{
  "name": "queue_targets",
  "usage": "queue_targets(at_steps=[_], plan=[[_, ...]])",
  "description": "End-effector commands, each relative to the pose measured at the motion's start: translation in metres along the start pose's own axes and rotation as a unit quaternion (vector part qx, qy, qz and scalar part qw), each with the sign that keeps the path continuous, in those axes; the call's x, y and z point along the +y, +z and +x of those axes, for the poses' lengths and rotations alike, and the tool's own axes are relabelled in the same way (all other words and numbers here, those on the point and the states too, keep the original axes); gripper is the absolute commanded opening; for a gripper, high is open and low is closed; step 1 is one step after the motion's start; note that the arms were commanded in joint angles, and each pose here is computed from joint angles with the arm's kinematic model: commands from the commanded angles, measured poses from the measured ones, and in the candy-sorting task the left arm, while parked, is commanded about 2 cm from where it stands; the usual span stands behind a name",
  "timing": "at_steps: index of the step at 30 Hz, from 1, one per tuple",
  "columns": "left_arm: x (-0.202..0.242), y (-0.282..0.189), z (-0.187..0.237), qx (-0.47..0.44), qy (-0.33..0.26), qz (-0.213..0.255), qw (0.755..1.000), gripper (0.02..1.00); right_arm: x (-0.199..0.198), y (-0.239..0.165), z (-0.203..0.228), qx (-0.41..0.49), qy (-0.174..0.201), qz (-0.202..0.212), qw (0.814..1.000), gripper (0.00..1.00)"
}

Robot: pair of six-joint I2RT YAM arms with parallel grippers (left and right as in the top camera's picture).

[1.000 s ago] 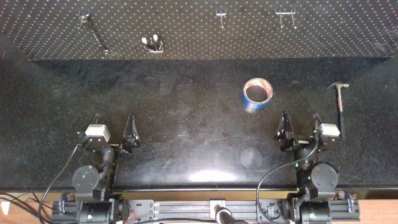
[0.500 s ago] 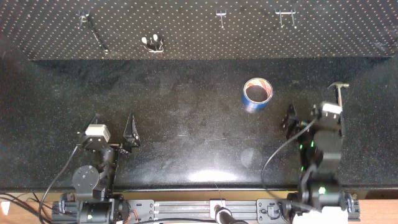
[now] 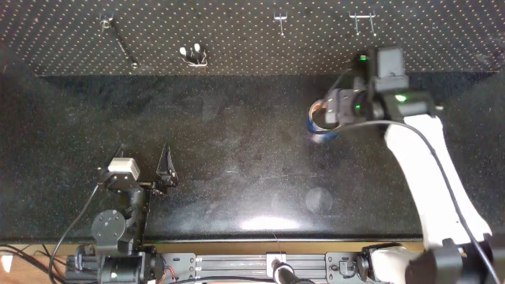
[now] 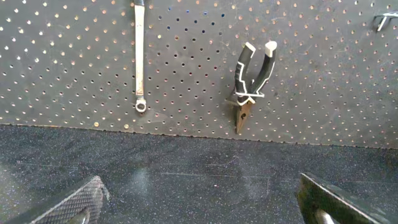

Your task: Place Tools Onto Pegboard

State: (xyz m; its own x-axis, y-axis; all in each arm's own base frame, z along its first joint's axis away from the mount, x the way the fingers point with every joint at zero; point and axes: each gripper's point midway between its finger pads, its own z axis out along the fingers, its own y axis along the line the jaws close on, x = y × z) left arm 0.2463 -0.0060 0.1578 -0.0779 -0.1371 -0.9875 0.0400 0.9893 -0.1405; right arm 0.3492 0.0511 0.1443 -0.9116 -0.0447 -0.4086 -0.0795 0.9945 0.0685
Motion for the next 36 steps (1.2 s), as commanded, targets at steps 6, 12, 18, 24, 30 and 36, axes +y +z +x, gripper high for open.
queue_targets(at_steps=[6,12,18,24,30,36], plan=[[0.003,0.0,0.0,0.0,-0.002,-0.009,1.0,0.996,0.064,0.042,0.016,0.097,-0.117,-0.059,0.987,0.976],[0.003,0.0,0.0,0.0,-0.002,-0.009,1.0,0.996,0.064,0.054,0.015,0.138,-0.114,-0.055,0.982,0.976],[0.003,0.0,0.0,0.0,-0.002,-0.009,1.0,0.996,0.064,0.064,0.015,0.173,-0.108,-0.051,0.978,0.976],[0.003,0.0,0.0,-0.001,-0.002,-0.009,1.0,0.993,0.065,0.071,0.012,0.202,-0.099,-0.047,0.973,0.976],[0.003,0.0,0.0,-0.001,-0.002,-0.009,1.0,0.996,0.064,0.09,0.021,0.23,-0.095,-0.043,0.967,0.976],[0.003,0.0,0.0,0.0,-0.002,-0.009,1.0,0.996,0.063,0.1,0.024,0.24,-0.085,-0.04,0.966,0.976]])
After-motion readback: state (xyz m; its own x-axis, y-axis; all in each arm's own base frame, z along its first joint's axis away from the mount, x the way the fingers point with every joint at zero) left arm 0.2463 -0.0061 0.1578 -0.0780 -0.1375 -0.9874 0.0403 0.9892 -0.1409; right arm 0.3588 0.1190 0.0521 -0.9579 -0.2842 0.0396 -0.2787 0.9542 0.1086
